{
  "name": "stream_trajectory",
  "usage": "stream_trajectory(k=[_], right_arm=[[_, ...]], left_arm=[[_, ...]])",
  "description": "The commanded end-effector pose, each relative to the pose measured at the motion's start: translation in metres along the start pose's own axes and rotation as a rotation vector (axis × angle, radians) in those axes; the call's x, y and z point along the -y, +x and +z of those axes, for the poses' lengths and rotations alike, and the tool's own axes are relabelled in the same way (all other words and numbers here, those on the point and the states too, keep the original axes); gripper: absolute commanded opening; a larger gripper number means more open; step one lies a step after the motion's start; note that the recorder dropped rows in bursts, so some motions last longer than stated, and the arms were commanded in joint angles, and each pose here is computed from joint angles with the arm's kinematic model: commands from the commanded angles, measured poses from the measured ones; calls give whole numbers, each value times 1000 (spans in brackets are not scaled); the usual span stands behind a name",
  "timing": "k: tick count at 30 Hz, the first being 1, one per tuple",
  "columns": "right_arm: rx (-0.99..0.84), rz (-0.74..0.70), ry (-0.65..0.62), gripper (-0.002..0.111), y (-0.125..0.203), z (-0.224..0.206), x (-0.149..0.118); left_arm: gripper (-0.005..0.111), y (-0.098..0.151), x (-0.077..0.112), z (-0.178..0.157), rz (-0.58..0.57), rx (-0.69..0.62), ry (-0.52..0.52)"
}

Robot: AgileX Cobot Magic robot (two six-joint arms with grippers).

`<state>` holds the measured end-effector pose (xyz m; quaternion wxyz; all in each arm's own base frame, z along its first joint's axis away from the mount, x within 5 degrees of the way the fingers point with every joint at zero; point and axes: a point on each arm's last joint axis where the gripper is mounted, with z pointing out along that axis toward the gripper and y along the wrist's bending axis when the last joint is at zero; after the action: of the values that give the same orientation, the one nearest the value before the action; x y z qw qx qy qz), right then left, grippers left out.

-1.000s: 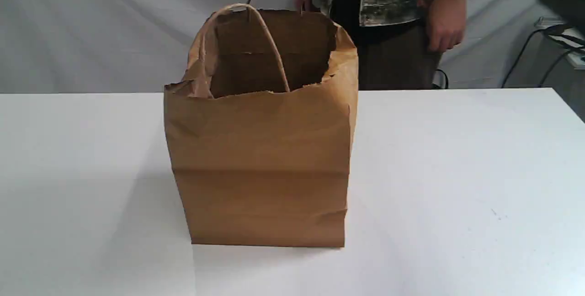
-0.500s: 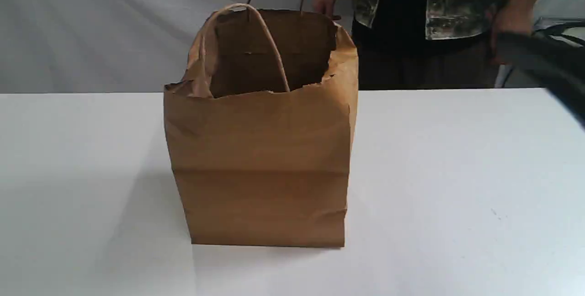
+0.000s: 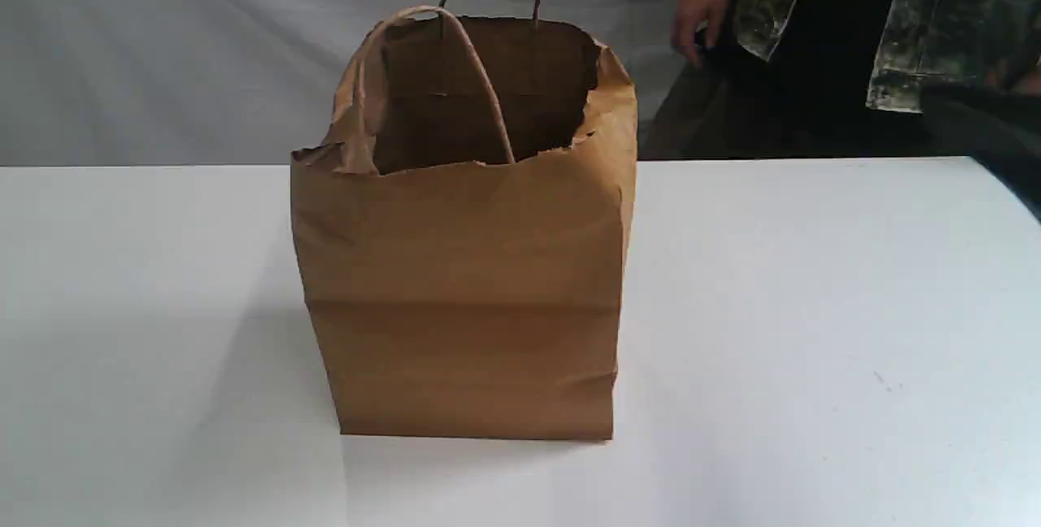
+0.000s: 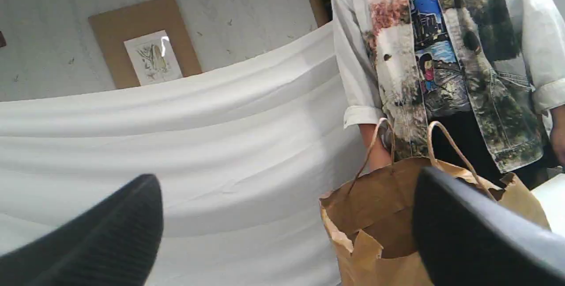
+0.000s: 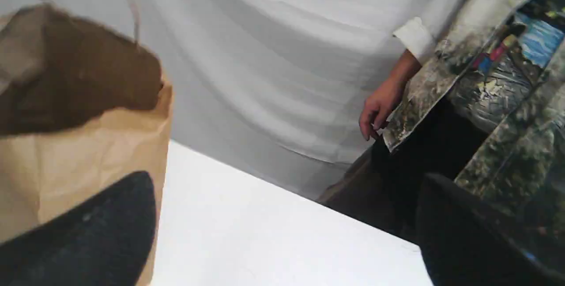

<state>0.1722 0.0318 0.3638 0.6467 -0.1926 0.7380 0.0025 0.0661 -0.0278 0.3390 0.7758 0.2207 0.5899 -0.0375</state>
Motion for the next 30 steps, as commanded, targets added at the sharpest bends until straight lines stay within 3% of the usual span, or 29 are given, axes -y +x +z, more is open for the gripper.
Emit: stream_trajectory(k=[1,5,12,18,22,26,30], right_arm=[[27,167,34,79,-1,5,-4],[98,156,30,79,16,11,-18],[290,259,-28,79,58,14,-43],[291,229,-19,76,81,18,-49],[212,229,-24,50,94,30,-53],[141,271,3,1,107,43,-54],[87,312,34,0,119,54,-54]], left_arm=[[78,3,0,0,-19,-11,-4],[78,3,0,0,-19,-11,-4],[78,3,0,0,-19,-11,-4],[78,3,0,0,-19,-11,-4],[78,3,0,0,-19,-11,-4],[78,3,0,0,-19,-11,-4],[78,3,0,0,-19,-11,-4]])
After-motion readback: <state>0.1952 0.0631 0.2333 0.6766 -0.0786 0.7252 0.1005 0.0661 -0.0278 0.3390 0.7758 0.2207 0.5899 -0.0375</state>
